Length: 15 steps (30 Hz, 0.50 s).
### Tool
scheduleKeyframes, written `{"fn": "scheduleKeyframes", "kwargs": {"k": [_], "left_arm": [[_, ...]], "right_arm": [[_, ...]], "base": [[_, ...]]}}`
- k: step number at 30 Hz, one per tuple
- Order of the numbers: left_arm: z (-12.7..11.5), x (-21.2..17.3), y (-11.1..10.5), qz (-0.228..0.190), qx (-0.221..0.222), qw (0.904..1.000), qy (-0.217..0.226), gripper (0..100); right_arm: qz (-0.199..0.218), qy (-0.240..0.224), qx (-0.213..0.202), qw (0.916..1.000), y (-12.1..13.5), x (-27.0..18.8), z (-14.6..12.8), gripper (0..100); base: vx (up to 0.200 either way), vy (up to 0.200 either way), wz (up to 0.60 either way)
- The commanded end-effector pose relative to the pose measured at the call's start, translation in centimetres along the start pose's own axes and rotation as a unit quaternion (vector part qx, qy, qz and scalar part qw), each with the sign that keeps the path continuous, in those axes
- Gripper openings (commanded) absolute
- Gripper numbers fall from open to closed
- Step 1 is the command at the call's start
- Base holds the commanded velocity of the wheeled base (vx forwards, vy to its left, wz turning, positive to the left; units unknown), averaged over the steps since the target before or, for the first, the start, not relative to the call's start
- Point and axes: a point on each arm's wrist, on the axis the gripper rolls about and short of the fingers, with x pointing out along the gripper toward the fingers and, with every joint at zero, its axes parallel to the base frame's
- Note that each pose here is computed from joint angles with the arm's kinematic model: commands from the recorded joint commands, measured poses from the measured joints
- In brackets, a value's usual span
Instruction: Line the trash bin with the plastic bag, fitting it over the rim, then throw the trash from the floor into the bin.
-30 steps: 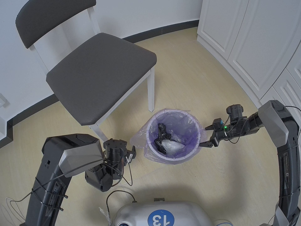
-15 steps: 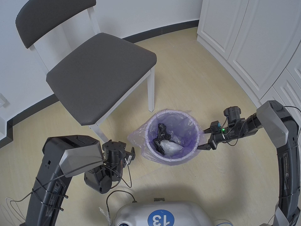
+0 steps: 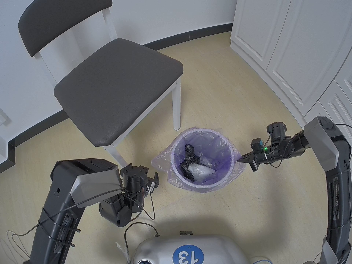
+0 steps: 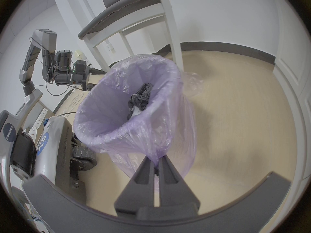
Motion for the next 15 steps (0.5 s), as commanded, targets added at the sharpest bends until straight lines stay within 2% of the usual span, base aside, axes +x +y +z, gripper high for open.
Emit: {"fn": "scheduleKeyframes", "kwargs": {"k": [1,15], "left_arm": [[-0.1,-0.1,-0.1,-0.001,0.001,1.0,0.002,100],[0.3,-0.5,-1.3,-0.014,0.005,0.9999,-0.008,100]], "right_arm": [[-0.018,-0.006,0.001,0.9998,-1.4,-0.5,-0.4,0],[-0.026,-0.014,0.007,0.9996,-4.3,1.6,0.3,0]], "base": [[0.0,0.0,0.0],[0.0,0.0,0.0]]}}
